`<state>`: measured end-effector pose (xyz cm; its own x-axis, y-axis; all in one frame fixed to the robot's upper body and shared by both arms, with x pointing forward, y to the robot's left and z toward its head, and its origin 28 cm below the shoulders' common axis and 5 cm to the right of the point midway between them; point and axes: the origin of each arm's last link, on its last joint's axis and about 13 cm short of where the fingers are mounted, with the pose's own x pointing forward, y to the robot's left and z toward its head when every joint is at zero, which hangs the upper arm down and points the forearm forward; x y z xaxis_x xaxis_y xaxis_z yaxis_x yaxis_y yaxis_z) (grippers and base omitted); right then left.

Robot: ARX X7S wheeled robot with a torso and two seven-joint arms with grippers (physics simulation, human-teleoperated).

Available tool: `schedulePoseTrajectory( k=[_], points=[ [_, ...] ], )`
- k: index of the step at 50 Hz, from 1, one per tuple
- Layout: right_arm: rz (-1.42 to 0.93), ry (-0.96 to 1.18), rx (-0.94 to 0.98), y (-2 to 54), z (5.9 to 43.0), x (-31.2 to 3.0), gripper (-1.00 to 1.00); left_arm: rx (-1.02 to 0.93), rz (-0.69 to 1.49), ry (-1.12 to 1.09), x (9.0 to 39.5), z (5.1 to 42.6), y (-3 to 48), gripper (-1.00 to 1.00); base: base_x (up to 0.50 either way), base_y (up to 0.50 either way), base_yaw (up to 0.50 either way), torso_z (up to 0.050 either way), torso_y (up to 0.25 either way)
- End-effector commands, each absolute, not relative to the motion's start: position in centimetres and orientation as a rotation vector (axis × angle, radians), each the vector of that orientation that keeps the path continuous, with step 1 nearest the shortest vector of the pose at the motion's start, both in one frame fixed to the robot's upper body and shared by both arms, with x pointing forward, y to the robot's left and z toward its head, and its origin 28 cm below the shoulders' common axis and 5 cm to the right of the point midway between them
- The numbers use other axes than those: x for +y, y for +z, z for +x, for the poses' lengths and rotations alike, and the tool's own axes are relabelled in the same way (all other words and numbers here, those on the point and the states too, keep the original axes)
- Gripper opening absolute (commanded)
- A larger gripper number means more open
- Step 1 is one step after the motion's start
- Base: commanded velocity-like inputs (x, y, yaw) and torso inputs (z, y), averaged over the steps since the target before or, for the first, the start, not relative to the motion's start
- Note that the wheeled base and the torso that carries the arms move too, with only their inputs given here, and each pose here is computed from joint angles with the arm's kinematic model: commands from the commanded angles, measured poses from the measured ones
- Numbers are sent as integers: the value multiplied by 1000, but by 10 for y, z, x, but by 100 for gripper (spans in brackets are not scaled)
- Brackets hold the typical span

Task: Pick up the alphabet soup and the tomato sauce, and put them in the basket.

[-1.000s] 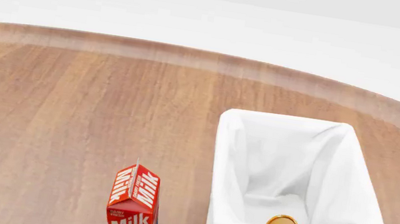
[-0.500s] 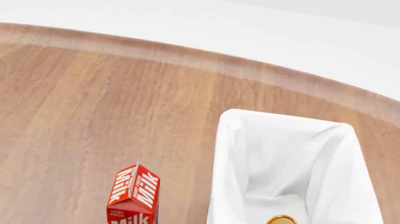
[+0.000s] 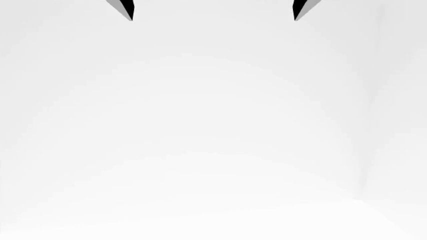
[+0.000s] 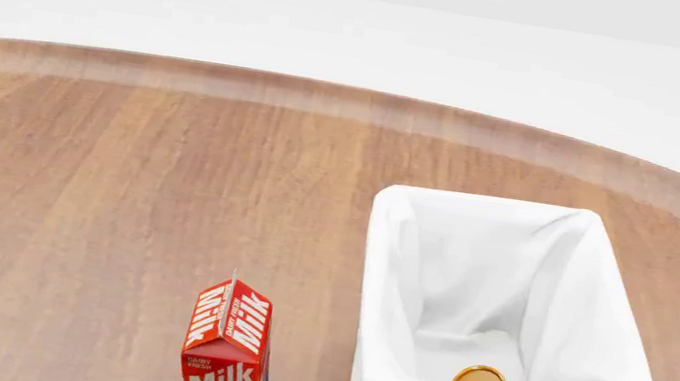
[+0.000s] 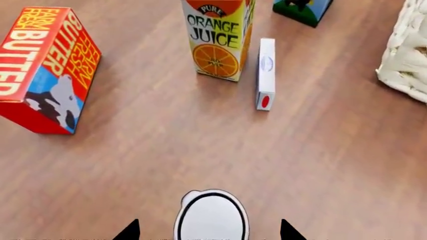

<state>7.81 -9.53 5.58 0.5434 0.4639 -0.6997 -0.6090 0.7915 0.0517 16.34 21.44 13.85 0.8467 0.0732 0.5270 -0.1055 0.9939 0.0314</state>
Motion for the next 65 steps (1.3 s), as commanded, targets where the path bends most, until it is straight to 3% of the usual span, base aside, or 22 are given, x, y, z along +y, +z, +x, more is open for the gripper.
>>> schedulePoseTrajectory(
  k=[1, 65],
  points=[
    [-201, 642, 778, 45, 79, -96, 100, -551, 63, 92, 214, 164, 138, 100, 0, 0, 0, 0, 0],
    [-157, 630, 810, 6, 87, -91, 100, -548, 62, 89, 214, 164, 136, 100, 0, 0, 0, 0, 0]
  ],
)
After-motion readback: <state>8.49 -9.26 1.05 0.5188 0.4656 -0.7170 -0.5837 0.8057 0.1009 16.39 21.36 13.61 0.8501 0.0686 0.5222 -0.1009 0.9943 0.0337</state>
